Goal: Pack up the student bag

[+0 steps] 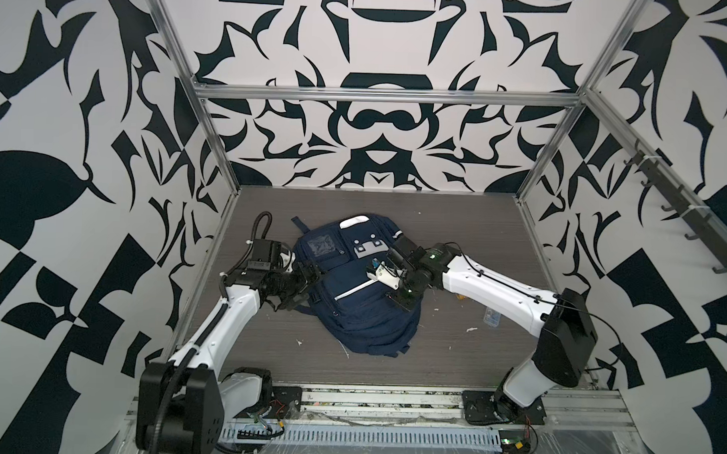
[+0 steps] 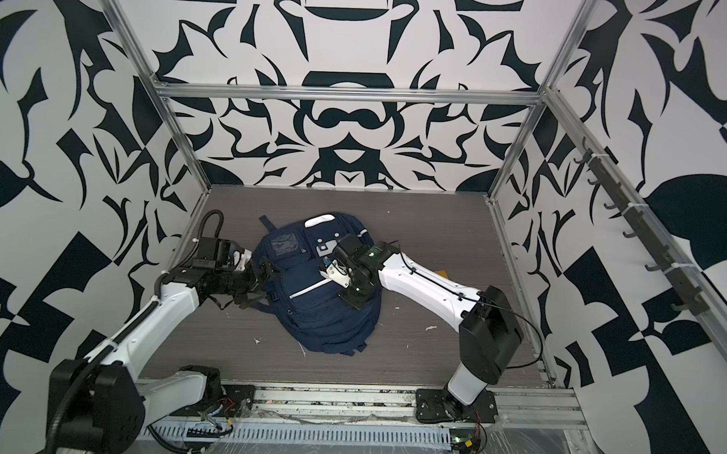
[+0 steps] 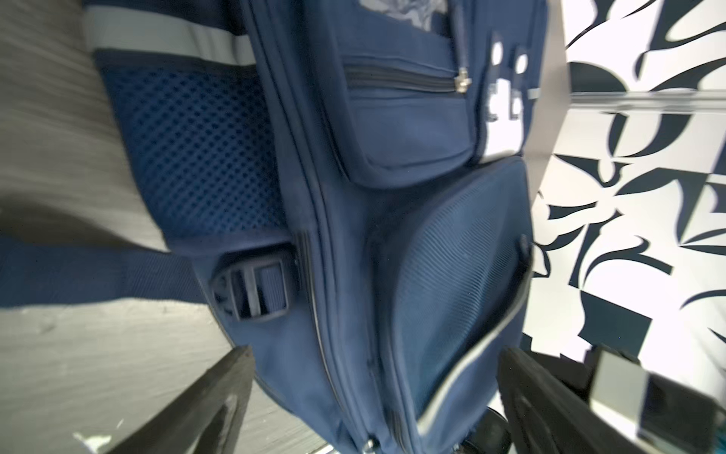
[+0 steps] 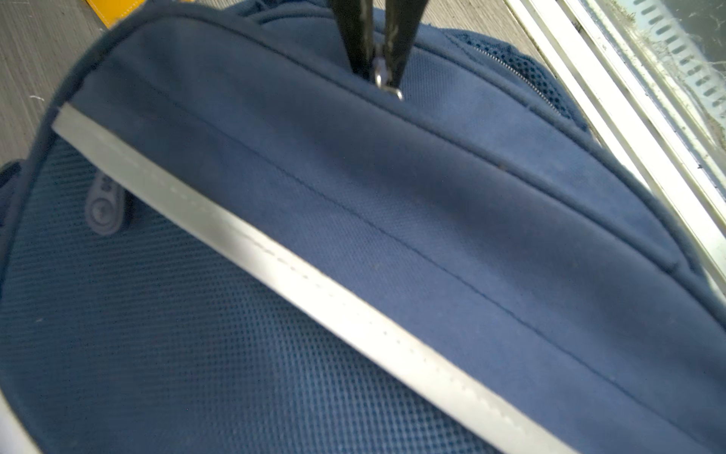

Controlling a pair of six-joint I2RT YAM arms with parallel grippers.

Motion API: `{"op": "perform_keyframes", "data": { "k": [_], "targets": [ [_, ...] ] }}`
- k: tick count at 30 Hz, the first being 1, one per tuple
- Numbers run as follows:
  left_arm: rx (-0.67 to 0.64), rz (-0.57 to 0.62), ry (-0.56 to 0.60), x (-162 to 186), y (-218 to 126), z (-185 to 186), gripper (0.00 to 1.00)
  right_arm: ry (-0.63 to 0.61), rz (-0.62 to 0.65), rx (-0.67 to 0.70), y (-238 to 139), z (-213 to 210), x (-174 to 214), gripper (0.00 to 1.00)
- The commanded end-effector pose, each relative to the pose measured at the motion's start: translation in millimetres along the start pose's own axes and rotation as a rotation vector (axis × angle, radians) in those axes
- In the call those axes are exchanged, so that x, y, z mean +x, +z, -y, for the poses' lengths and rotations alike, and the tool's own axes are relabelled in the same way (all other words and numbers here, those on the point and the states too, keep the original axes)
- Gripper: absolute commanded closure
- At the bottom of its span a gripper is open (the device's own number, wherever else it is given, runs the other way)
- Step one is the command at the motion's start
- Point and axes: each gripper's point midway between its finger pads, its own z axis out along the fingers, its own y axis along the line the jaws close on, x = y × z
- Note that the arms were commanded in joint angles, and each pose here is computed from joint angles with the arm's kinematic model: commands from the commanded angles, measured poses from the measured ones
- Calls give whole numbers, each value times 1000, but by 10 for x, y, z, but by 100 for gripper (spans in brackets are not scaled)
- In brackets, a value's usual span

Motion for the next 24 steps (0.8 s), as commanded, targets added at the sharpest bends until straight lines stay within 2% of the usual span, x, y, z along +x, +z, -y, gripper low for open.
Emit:
{"op": "perform_keyframes", "data": {
  "k": [1, 6, 8, 11, 16, 19, 24],
  "targets": [
    [18, -22, 12, -69, 99, 51, 1, 9, -3, 51, -88, 107, 71, 100],
    [6, -85, 1, -34, 350, -48, 0, 16, 11, 59, -72, 161, 7, 100],
    [0, -96, -3, -4, 386, -80, 5, 19, 13, 61, -67, 188, -17, 100],
    [20, -90, -26, 32, 403, -105, 28, 19, 14, 66, -59, 241, -48, 100],
    [63, -74, -53, 98, 369, -83, 74, 2, 1, 71, -35, 296, -69, 100],
    [100, -54, -65, 141, 295, -21, 99, -13, -17, 57, -18, 279, -58, 100],
    [211, -24, -159, 200, 206, 103, 100, -104, -20, -51, 17, -32, -56, 100]
  ]
}}
